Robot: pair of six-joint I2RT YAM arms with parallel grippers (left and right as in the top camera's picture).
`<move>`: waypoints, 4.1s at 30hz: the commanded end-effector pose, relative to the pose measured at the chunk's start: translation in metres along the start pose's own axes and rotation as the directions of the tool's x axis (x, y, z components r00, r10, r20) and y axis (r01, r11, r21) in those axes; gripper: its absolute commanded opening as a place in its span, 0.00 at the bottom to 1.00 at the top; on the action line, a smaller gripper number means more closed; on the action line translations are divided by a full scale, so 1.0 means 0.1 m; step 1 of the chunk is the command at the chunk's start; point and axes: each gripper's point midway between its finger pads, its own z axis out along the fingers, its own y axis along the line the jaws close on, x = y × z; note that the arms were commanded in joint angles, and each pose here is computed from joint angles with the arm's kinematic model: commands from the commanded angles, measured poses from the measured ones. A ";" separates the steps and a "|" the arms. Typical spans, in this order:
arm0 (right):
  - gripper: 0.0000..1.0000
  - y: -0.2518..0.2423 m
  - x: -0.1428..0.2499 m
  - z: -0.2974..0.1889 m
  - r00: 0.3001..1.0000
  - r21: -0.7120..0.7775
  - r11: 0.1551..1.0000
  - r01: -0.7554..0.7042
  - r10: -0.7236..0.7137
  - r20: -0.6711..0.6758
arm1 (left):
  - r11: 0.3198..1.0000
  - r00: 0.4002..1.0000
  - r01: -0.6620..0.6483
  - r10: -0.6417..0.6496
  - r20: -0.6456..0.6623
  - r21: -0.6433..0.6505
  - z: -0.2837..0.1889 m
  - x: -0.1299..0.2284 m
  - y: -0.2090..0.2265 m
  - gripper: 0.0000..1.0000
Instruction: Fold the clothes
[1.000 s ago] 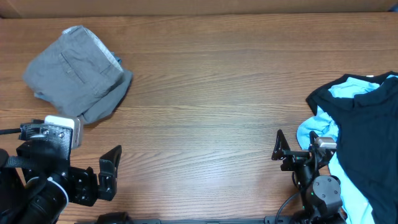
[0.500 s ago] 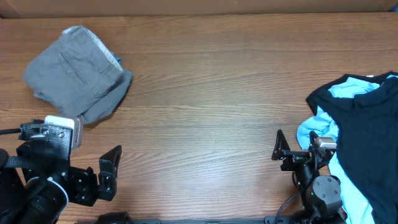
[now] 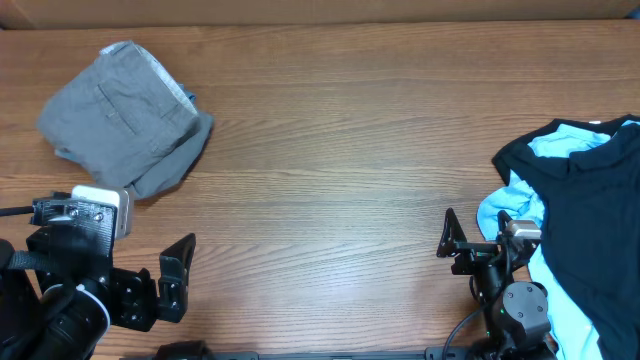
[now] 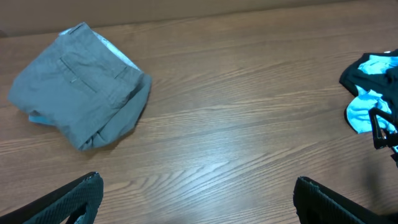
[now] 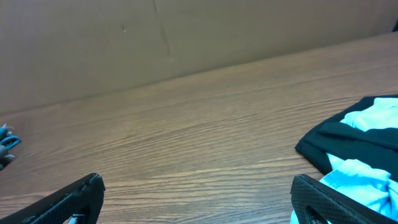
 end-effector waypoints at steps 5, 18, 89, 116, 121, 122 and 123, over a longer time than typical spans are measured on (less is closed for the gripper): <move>1.00 -0.01 0.00 0.00 1.000 0.002 1.000 -0.003 0.003 0.009 | 1.000 1.000 0.016 -0.016 -0.005 0.000 0.02 0.00 0.01 1.00; 1.00 -0.01 0.00 0.00 1.000 0.001 1.000 -0.003 0.003 0.009 | 1.000 1.000 0.015 -0.015 -0.005 0.001 0.02 0.00 0.00 1.00; 1.00 -0.01 0.00 0.00 1.000 0.002 1.000 -0.003 0.003 0.009 | 0.994 0.803 -0.068 0.007 0.596 0.081 2.26 1.38 0.27 1.00; 1.00 -0.01 0.00 0.00 1.000 0.001 1.000 -0.003 0.003 0.009 | 0.994 0.808 -0.066 0.005 0.590 0.082 2.27 1.39 0.27 1.00; 1.00 -0.01 0.00 0.00 1.000 0.002 1.000 -0.003 0.003 0.009 | 0.994 0.807 -0.066 0.005 0.590 0.082 2.27 1.39 0.27 1.00; 1.00 -0.01 0.00 0.00 1.000 0.002 1.000 -0.003 0.003 0.009 | 0.994 0.808 -0.066 0.005 0.590 0.082 2.27 1.39 0.27 1.00; 1.00 -0.01 0.00 0.00 1.000 0.001 1.000 -0.003 0.003 0.009 | 0.994 0.808 -0.066 0.005 0.590 0.082 2.27 1.39 0.27 1.00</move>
